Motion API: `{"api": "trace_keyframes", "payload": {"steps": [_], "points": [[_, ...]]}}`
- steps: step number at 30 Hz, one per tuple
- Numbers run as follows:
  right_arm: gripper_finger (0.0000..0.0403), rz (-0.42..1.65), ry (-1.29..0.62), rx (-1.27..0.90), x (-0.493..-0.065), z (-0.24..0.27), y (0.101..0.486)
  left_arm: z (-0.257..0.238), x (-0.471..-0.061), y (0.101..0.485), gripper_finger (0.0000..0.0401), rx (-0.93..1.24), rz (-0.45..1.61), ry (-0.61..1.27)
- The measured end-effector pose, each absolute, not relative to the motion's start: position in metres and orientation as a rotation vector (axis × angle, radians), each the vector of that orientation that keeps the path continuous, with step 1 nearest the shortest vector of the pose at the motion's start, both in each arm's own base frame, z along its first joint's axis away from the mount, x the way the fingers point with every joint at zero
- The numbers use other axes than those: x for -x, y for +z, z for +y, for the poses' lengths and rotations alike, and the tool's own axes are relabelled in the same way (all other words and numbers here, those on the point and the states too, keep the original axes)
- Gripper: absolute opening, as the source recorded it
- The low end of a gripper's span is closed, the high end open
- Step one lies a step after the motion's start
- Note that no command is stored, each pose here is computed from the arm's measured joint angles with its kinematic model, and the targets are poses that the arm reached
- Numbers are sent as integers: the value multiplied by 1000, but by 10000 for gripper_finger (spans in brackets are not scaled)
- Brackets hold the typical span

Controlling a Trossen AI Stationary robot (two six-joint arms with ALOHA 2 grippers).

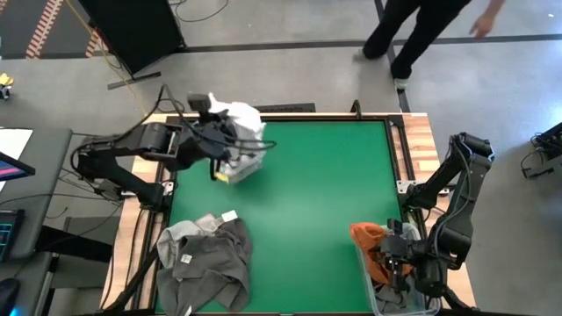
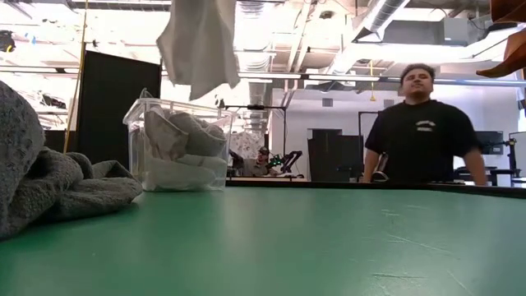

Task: Sort towels by color in basket
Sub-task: Put the white towel into the top transparent bin

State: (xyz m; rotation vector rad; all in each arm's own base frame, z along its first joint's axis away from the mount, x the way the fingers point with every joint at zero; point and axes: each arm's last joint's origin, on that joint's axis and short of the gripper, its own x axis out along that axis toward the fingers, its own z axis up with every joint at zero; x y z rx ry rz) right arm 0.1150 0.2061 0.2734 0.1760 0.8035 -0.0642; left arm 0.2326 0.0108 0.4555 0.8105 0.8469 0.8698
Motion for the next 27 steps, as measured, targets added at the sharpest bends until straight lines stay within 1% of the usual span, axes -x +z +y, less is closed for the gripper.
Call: {"api": "trace_keyframes", "payload": {"steps": [4,9,16,27], "points": [[128,803,-64,-177,-115,206,273,24,-222,452,0,-696,843,956],[128,803,-63,-180,-115,206,274,40,-216,445,0,-606,869,1032],[128,806,-61,-181,-115,206,273,70,-220,420,0,-454,948,998],[128,799,-56,-196,-116,207,274,123,-230,350,0,-296,1015,903]]}}
